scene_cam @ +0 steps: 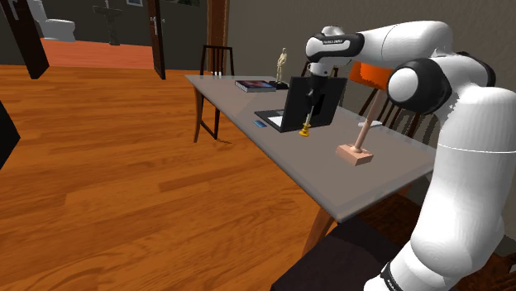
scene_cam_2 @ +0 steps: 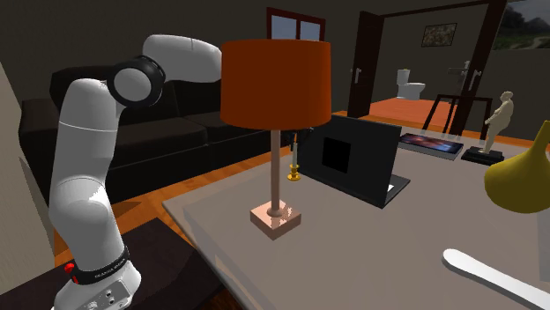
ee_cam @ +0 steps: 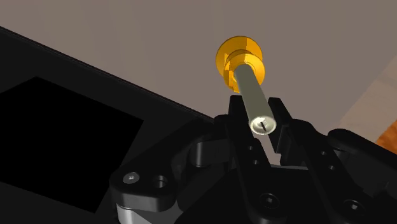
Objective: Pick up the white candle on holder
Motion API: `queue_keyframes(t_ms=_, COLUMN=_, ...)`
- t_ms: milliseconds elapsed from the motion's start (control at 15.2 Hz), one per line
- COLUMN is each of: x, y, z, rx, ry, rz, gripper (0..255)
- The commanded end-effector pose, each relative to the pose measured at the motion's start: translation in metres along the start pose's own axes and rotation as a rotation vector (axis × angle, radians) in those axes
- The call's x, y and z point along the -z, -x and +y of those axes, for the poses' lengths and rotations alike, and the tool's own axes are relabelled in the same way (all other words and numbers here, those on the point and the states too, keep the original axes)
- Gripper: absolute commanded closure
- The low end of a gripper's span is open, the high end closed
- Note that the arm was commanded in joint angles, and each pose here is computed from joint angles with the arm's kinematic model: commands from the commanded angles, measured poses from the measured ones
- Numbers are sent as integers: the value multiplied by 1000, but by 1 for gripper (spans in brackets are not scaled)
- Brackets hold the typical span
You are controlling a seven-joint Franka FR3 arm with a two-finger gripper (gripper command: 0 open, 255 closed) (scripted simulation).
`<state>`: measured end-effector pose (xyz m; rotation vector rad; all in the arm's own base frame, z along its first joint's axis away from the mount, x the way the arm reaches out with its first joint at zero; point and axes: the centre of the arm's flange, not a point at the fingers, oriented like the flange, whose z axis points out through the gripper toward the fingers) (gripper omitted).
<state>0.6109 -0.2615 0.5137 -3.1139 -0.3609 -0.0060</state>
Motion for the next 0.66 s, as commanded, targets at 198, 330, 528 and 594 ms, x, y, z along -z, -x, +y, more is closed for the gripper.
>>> queue_keyframes(t_ms=198, x=27, y=-1, z=1, rx=0, ry=0, rz=0, gripper=255)
queue_keyframes(t_ms=330, x=37, y=-1, z=1, rx=0, ry=0, rz=0, gripper=255)
queue_keyframes(t_ms=528, x=49, y=-1, z=1, rx=0, ry=0, rz=0, gripper=255)
queue_keyframes(t_ms=594, x=49, y=-1, z=1, rx=0, ry=0, rz=0, gripper=255)
